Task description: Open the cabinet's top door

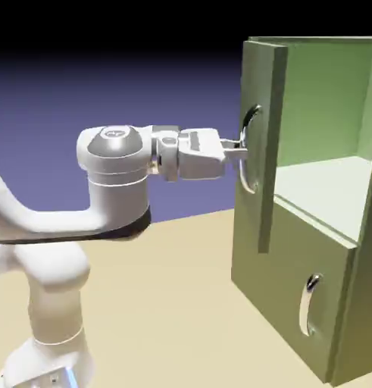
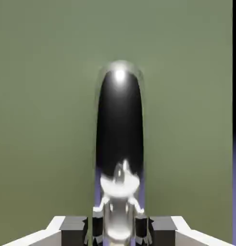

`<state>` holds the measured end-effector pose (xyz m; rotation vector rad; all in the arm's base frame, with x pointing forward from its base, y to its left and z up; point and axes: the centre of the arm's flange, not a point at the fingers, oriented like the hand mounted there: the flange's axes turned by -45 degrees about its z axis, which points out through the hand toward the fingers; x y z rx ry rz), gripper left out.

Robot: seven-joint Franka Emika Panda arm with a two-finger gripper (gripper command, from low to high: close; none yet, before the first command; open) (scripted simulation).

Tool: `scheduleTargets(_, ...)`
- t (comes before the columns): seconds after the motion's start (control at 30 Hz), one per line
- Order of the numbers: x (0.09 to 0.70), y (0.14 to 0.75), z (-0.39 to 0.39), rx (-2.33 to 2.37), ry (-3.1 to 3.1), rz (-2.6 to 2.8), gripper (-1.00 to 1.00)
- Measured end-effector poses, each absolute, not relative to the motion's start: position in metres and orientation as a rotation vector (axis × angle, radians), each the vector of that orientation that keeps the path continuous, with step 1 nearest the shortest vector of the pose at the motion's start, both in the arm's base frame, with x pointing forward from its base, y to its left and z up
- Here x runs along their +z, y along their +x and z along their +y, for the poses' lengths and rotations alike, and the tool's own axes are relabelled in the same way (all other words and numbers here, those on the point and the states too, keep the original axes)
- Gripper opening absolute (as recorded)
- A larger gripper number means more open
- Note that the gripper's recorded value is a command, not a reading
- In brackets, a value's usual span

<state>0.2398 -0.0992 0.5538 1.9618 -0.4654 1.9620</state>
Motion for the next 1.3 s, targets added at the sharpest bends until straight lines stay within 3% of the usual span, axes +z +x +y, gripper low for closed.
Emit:
scheduleTargets(0.93, 0.554, 0.152, 0.058, 1.673, 1.673, -0.825, -1.0)
scheduleTargets(1.3, 0.554, 0.136, 0.156, 1.504, 1.504, -0.987, -1.0)
